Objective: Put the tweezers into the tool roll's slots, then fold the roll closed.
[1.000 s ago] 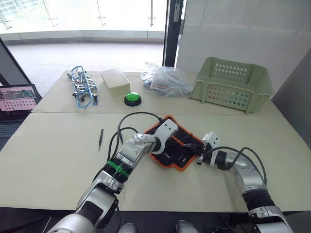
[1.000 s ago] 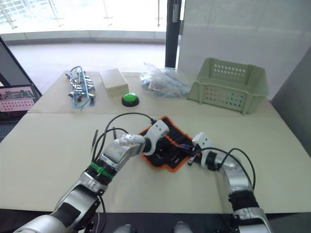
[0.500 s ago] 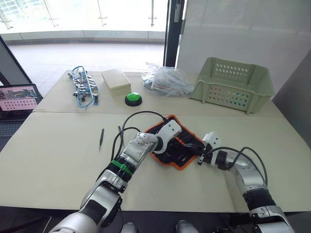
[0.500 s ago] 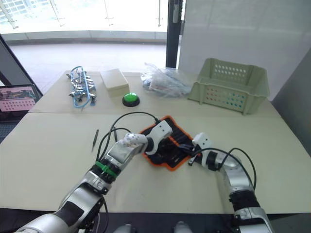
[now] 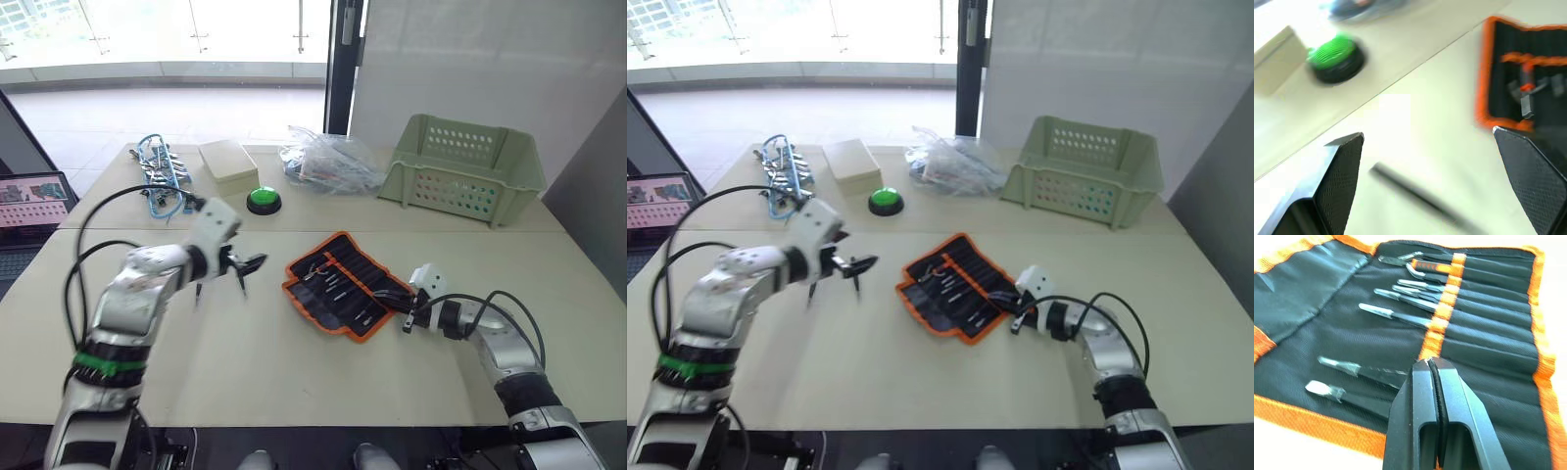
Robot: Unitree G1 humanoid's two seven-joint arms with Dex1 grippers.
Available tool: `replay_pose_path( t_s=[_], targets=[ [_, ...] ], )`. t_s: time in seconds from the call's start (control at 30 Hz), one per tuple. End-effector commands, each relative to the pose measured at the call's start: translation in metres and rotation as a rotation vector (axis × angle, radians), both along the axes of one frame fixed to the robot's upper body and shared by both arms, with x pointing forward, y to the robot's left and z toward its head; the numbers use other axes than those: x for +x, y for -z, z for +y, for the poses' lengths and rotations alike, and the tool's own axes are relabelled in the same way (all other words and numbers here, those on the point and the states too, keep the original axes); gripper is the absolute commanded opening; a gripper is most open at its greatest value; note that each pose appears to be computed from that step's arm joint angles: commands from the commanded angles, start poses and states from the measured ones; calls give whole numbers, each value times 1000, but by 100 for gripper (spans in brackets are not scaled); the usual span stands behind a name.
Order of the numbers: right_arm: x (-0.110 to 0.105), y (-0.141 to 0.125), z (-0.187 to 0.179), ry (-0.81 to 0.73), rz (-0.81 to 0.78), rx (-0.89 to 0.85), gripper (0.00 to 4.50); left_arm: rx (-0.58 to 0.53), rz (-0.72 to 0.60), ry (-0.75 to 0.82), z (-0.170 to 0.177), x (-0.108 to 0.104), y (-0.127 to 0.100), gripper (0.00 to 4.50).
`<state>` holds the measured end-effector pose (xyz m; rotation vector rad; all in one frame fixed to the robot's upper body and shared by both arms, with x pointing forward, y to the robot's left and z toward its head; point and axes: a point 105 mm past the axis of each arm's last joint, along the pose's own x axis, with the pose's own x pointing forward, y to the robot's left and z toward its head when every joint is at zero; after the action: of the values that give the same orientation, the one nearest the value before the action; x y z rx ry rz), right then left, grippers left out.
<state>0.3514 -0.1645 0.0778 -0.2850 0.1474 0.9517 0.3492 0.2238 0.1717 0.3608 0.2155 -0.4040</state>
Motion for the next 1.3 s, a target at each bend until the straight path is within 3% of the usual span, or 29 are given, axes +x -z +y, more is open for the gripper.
replay_pose_path(
  t_s=[0.03,0.13,0.2,0.3,0.43,0.6,0.77,1.07,1.17,1.3],
  targets=[
    [-9,35,-17,34,128,-73,0,56,-175,-129,38,-25,-17,449],
    [-9,36,-16,22,131,-67,0,-43,-296,-291,75,-56,-11,449],
    [-7,36,-15,10,134,-70,0,-72,-265,-314,86,-85,19,449],
    [-5,36,-14,1,135,-71,0,-192,-230,-368,94,-125,46,449],
    [-3,36,-14,-6,135,-73,0,-333,-210,-438,99,-169,62,449],
    [-1,36,-17,-5,137,-72,0,-318,-209,-538,114,-207,82,449],
    [-1,35,-17,-1,142,-62,0,-321,-209,-573,117,-220,92,449],
    [-2,35,-14,-5,142,-46,0,-351,-183,-546,111,-220,102,449],
    [-2,35,-12,-5,140,-37,0,-361,-188,-526,110,-210,100,449],
    [-4,36,-11,3,141,-26,0,-410,-181,-489,102,-179,95,449]
  ],
)
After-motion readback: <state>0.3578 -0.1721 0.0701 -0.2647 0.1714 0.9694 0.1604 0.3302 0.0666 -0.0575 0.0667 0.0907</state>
